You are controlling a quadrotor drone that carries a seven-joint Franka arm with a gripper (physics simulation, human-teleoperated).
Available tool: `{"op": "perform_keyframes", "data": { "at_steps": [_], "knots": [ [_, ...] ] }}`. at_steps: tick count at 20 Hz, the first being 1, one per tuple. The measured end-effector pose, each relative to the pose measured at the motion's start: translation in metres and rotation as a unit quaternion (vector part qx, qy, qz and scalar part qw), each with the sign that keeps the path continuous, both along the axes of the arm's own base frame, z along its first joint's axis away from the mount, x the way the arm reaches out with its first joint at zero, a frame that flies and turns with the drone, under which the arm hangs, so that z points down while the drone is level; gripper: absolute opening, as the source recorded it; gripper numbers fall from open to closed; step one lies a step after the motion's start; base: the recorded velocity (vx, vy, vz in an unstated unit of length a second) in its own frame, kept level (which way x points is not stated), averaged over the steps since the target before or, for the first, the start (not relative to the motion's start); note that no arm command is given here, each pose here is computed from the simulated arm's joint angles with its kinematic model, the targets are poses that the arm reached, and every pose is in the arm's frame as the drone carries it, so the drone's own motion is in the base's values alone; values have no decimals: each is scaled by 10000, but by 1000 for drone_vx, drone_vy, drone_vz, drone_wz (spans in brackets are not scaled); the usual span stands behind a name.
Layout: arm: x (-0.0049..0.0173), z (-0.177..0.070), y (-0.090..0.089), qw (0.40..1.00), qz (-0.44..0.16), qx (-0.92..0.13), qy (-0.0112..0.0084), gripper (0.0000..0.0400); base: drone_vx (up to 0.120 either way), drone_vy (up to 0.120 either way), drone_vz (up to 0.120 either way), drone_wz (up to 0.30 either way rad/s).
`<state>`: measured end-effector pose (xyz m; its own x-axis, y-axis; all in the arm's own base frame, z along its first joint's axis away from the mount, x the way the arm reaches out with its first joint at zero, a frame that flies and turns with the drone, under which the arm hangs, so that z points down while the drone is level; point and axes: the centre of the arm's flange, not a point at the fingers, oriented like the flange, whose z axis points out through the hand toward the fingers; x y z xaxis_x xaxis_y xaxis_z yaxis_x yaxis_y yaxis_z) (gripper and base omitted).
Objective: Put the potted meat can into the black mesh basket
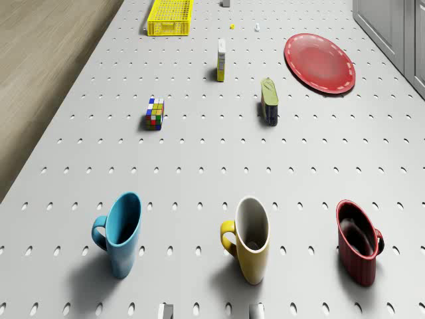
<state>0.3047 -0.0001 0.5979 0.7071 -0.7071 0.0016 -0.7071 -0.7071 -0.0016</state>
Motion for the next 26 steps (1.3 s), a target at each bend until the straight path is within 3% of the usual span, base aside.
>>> {"op": "perform_keyframes", "data": {
  "at_steps": [2, 5, 14, 26],
  "knots": [
    [-26, 153, -1, 10000, 0, 0, -8, 400, 0, 0, 0, 0],
    [-37, 365, -1, 10000, 0, 0, -20, 400, 27, -27, 0, 0],
    [-10, 810, 0, 10000, 0, 0, -55, 400, 120, -120, 0, 0],
    [-6, 927, 1, 9999, 0, -1, -101, 400, 120, -120, 0, 0]
  ]
}}
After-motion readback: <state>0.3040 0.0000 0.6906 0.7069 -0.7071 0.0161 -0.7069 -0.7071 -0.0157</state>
